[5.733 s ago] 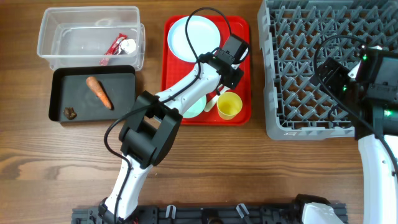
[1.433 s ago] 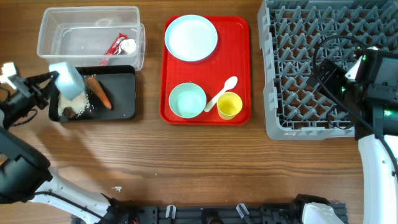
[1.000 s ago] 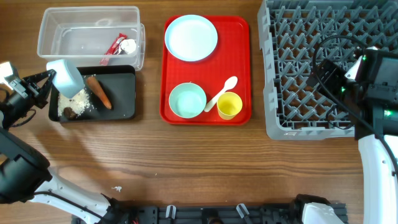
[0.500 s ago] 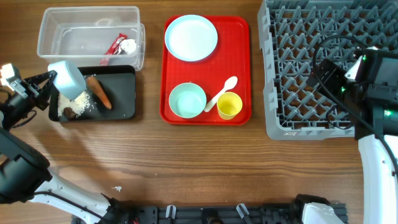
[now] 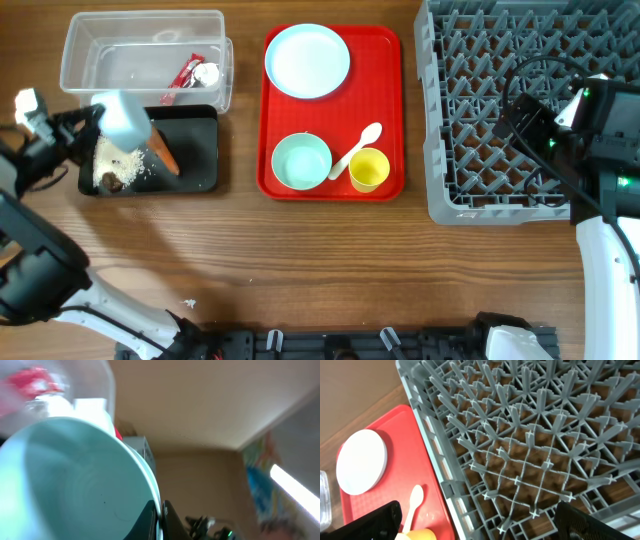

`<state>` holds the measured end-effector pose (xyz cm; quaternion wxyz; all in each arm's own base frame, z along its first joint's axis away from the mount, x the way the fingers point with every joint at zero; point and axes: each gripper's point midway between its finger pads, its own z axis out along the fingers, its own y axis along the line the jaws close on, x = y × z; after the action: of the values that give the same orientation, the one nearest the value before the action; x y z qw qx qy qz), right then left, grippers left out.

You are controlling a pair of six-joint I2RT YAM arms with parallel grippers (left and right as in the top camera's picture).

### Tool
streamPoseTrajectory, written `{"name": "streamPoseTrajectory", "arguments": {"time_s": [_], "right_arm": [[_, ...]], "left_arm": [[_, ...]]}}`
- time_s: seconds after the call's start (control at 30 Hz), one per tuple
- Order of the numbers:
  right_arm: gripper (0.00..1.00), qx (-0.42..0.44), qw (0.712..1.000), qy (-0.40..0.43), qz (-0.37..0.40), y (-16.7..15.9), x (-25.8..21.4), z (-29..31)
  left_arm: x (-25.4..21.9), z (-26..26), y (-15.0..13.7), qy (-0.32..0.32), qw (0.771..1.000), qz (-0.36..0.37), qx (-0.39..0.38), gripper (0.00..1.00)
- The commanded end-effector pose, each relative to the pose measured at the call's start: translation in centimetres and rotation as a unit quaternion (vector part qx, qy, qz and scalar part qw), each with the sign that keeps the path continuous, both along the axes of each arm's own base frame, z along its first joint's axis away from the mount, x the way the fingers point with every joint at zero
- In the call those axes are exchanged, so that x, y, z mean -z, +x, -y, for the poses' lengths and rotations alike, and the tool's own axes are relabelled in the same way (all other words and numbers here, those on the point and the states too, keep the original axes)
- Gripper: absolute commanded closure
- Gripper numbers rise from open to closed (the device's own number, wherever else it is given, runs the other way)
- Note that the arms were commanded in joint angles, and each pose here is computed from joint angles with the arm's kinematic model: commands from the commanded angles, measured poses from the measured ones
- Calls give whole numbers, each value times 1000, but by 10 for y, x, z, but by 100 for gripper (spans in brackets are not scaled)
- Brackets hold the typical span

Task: Sort waste into correct bins and load items into the dishwasher rack
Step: 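Tip the rice bowl with the left gripper to pour rice onto the black tray, then carry the empty bowl back and set it on the red tray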

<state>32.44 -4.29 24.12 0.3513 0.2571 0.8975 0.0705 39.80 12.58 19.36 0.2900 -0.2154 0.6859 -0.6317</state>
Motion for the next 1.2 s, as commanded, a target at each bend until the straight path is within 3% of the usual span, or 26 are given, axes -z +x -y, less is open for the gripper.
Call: {"name": "streamPoseTrajectory", "arguments": {"time_s": [0.0, 0.13, 0.27, 0.37, 0.4, 0.43, 0.53, 0.6, 0.8, 1.17], "right_arm": [[0, -5, 1000, 6, 11, 5, -5, -2], [0, -7, 1000, 7, 11, 5, -5, -2], [0, -6, 1000, 7, 11, 5, -5, -2], [0, -6, 1000, 7, 11, 5, -5, -2], [0, -6, 1000, 7, 11, 5, -5, -2], [0, -6, 1000, 7, 11, 5, -5, -2], [0, -6, 1000, 7, 11, 5, -5, -2], [0, -6, 1000, 7, 11, 5, -5, -2], [0, -6, 1000, 7, 11, 5, -5, -2], [0, -15, 1000, -3, 8, 4, -4, -2]], "left_arm": [[-64, 57, 17, 108, 989, 83, 64, 96], [-65, 125, 45, 224, 966, 73, 104, 96], [-35, 211, 74, 367, 919, 74, 127, 96], [-2, 256, 85, 486, 864, 62, 119, 96], [9, 272, 87, 527, 839, 65, 118, 96], [24, 300, 87, 586, 797, 80, 122, 96], [49, 340, 86, 659, 734, 105, 125, 96], [64, 362, 83, 686, 707, 117, 128, 96], [109, 414, 62, 690, 686, 136, 185, 96], [125, 451, 34, 689, 668, 159, 230, 96]]}}
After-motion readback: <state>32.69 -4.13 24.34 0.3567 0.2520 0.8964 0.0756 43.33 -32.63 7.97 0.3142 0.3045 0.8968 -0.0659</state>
